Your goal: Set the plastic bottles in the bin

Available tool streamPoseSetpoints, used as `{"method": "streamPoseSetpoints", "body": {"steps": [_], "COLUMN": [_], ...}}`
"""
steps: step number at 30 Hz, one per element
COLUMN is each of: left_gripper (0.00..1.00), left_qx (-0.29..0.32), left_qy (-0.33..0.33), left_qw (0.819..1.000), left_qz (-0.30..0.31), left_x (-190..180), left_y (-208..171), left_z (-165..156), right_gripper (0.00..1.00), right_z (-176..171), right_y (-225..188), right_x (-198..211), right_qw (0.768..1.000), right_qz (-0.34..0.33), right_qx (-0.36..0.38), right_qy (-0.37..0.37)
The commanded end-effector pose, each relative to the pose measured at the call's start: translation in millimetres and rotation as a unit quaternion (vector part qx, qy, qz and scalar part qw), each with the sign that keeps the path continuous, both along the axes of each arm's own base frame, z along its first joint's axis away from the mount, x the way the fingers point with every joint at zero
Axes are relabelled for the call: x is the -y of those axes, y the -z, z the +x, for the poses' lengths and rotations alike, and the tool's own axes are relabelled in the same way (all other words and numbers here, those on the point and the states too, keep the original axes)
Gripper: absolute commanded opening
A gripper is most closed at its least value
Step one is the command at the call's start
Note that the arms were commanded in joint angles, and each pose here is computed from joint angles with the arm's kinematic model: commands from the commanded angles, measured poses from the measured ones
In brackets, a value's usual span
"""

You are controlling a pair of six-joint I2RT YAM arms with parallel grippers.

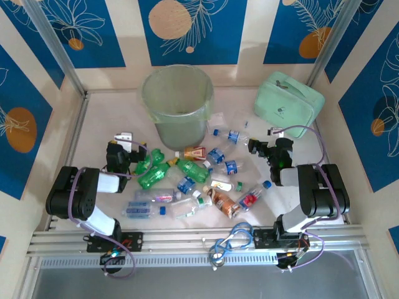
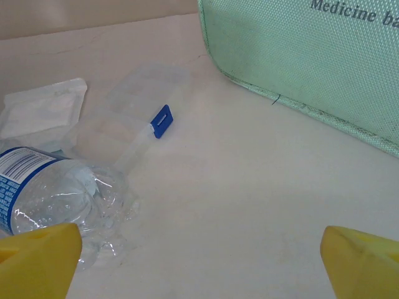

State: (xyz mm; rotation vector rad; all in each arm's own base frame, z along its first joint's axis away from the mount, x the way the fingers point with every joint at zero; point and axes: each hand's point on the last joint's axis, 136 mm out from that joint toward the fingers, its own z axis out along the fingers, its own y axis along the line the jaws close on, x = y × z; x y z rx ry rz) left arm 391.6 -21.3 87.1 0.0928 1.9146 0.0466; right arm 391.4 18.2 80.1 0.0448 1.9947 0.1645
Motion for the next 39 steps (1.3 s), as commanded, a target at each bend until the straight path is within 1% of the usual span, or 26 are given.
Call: {"method": "streamPoseSetpoints", "body": {"steps": [1, 26, 27, 28, 29, 30, 31, 32, 33, 34, 35, 36, 37, 38, 39], "left_gripper": [1.00, 1.00, 1.00, 1.00, 1.00, 1.00, 1.00, 1.00, 1.00, 1.00, 1.00, 1.00, 1.00, 1.00, 1.00], "left_qx": [0.006, 0.003, 0.003, 0.008, 0.005, -0.011, -0.026, -0.030, -0.027, -0.019, -0.014, -0.012, -0.015, -0.021, -0.025], "left_qy": [0.008, 0.008, 0.008, 0.001, -0.018, -0.038, -0.063, -0.107, -0.150, -0.175, -0.195, -0.219, -0.233, -0.230, -0.218], "left_qw": [1.000, 1.000, 1.000, 1.000, 1.000, 0.999, 0.998, 0.994, 0.988, 0.984, 0.979, 0.971, 0.963, 0.960, 0.959], "left_qz": [0.002, -0.001, -0.001, 0.000, 0.004, 0.008, 0.013, 0.016, -0.003, -0.029, -0.059, -0.098, -0.135, -0.158, -0.181], "left_x": [1, 1, 0, -2, -7, -13, -20, -32, -43, -48, -51, -53, -52, -46, -36], "left_y": [-4, -4, -4, -8, -16, -27, -42, -57, -75, -93, -108, -120, -129, -135, -142], "left_z": [5, 6, 6, 7, 8, 10, 14, 14, 11, 7, 2, -6, -14, -19, -24], "right_gripper": [0.99, 0.99, 0.99, 0.99, 0.99, 0.99, 0.99, 0.99, 0.99, 0.99, 0.99, 0.99, 0.99, 1.00, 0.98], "right_z": [6, 6, 8, 11, 11, 6, 5, -2, -13, -17, -20, -26, -30, -31, -31], "right_y": [-14, -14, -20, -35, -45, -55, -91, -109, -120, -126, -120, -104, -94, -91, -92], "right_x": [-5, -5, -2, 6, 11, 14, 14, 9, -3, -10, -7, 4, 7, 5, 0], "right_qw": [1.000, 1.000, 0.999, 0.999, 0.997, 0.994, 0.991, 0.987, 0.983, 0.982, 0.980, 0.969, 0.959, 0.952, 0.946], "right_qz": [-0.006, -0.004, -0.004, -0.022, -0.033, -0.028, 0.012, 0.052, 0.081, 0.093, 0.096, 0.114, 0.149, 0.173, 0.179], "right_qx": [0.024, 0.024, 0.033, 0.026, 0.001, -0.052, -0.059, -0.089, -0.130, -0.135, -0.138, -0.152, -0.176, -0.198, -0.220], "right_qy": [-0.014, -0.015, -0.004, 0.037, 0.065, 0.093, 0.120, 0.127, 0.099, 0.089, 0.108, 0.158, 0.165, 0.159, 0.155]}}
